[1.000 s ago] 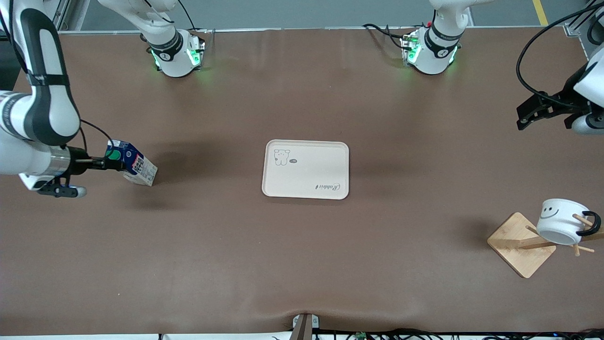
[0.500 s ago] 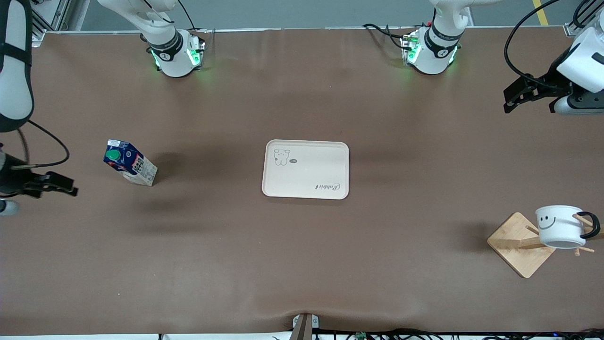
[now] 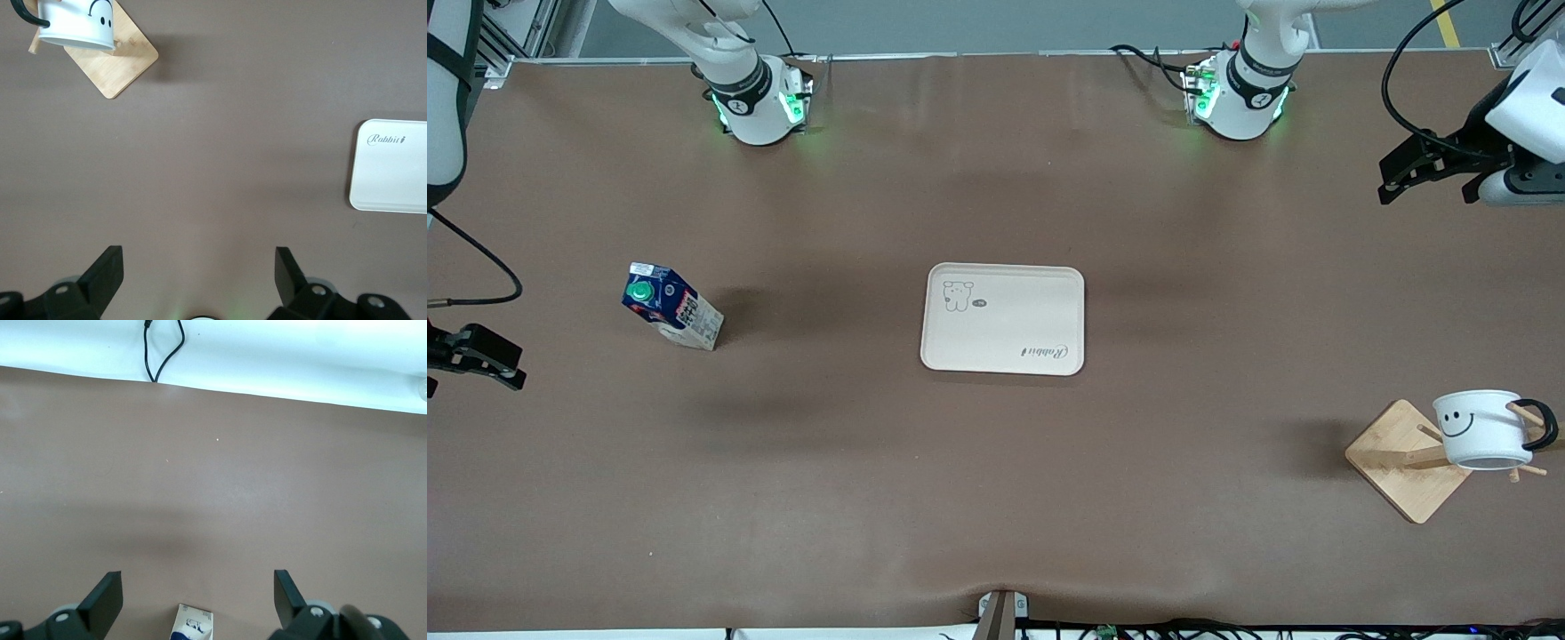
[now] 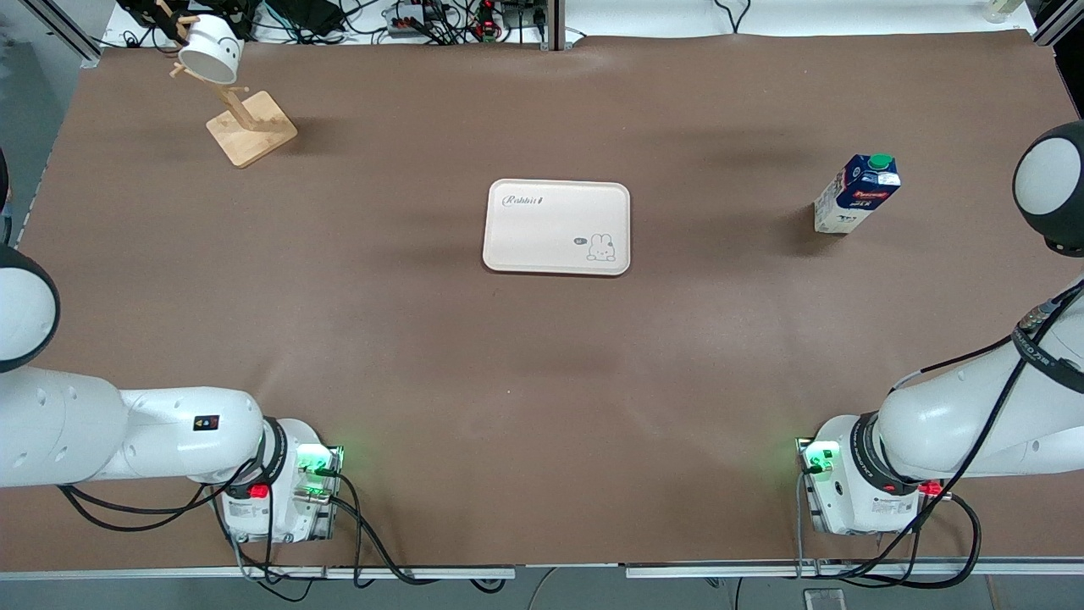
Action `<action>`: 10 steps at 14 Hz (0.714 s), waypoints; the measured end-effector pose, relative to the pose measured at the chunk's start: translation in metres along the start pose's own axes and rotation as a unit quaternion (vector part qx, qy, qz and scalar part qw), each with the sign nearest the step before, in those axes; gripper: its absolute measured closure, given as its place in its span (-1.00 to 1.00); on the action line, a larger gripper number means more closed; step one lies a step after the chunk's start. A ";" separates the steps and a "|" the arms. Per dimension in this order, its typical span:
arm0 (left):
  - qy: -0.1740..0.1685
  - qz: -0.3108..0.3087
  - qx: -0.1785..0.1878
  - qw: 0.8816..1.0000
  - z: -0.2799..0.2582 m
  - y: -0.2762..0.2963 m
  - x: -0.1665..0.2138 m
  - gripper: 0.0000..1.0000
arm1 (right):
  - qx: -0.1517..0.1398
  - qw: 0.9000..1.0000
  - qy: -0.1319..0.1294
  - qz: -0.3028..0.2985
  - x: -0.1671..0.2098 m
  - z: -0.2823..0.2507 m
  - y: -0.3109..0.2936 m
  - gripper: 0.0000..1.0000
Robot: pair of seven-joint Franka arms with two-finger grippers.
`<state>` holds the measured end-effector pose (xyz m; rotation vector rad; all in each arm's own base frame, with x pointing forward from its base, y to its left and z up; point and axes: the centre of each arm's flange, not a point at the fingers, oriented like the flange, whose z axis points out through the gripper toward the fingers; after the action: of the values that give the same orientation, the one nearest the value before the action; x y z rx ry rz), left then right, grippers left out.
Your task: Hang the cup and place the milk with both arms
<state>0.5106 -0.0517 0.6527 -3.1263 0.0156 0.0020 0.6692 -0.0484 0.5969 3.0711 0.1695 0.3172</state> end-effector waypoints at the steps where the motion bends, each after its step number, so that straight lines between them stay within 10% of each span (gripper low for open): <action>1: 0.000 0.000 0.000 1.000 -0.002 0.000 -0.002 -1.00 | 0.005 1.000 -0.017 -0.002 -0.007 -0.013 -0.004 -1.00; 4: -0.001 -0.005 0.001 1.000 -0.003 0.005 -0.005 -1.00 | 0.022 0.996 -0.083 -0.003 -0.054 -0.069 -0.011 -1.00; 10: -0.006 -0.004 0.002 1.000 0.001 0.009 -0.006 -1.00 | 0.041 0.991 -0.127 -0.007 -0.143 -0.080 -0.026 -1.00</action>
<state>0.5048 -0.0606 0.6517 -3.1215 0.0028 0.0194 0.5105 -0.0359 0.6447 3.1521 0.1972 -0.0865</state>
